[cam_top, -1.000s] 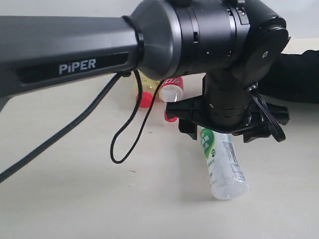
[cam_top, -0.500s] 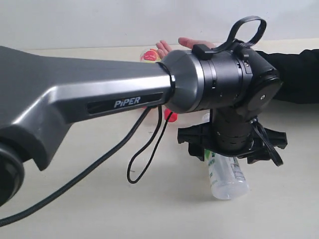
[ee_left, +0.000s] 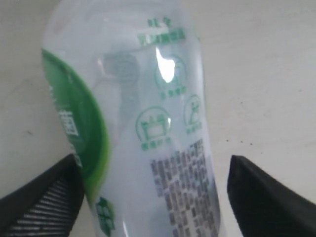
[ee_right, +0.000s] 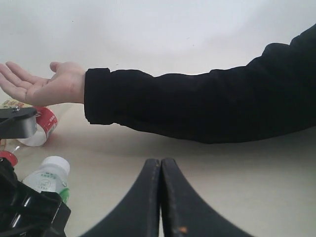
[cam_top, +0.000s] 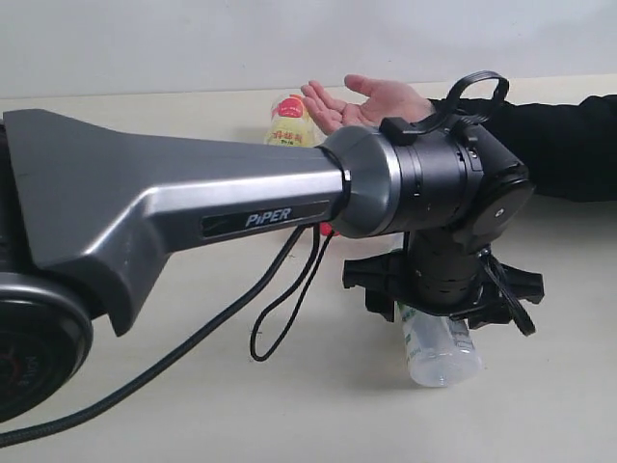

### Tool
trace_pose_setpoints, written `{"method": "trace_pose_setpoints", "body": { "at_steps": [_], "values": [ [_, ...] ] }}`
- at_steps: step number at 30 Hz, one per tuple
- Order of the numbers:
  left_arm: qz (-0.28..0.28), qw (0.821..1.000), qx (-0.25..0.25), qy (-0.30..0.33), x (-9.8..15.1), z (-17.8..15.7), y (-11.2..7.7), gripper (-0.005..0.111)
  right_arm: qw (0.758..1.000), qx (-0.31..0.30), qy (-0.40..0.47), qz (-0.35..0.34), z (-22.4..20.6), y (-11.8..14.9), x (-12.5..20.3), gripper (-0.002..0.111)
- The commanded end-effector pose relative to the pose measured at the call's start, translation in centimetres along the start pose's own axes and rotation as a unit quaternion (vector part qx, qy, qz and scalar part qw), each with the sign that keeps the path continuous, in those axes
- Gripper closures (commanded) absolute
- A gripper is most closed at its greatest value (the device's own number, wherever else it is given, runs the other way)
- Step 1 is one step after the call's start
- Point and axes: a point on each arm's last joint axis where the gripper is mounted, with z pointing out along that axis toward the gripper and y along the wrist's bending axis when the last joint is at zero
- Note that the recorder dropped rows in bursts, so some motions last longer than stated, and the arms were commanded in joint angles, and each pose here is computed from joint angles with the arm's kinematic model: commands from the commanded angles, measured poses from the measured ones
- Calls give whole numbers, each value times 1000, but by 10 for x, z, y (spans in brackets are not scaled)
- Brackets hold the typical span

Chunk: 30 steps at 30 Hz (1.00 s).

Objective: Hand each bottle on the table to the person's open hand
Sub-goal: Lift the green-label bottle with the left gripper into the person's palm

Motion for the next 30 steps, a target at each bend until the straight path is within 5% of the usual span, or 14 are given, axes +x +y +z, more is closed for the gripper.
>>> {"method": "trace_pose_setpoints", "body": {
  "at_steps": [1, 8, 12, 17, 22, 30],
  "values": [
    [10, 1000, -11, 8, 0, 2, 3, 47, 1000, 3, -1, -3, 0, -1, 1, 108],
    [24, 997, -58, 52, 8, 2, 11, 107, 1000, 3, -1, -3, 0, -1, 1, 108],
    [62, 995, -61, 57, 2, -24, 16, 106, 1000, 3, -1, -3, 0, -1, 1, 108],
    [103, 994, -12, -31, -12, -115, 23, 107, 1000, 3, -1, -3, 0, -1, 1, 108],
    [42, 988, 48, -144, -39, -196, 54, 107, 1000, 3, -1, -3, 0, -1, 1, 108],
    [-25, 974, 108, -199, -85, -200, 77, 107, 1000, 3, 0, -3, 0, 0, 1, 108]
  ]
}}
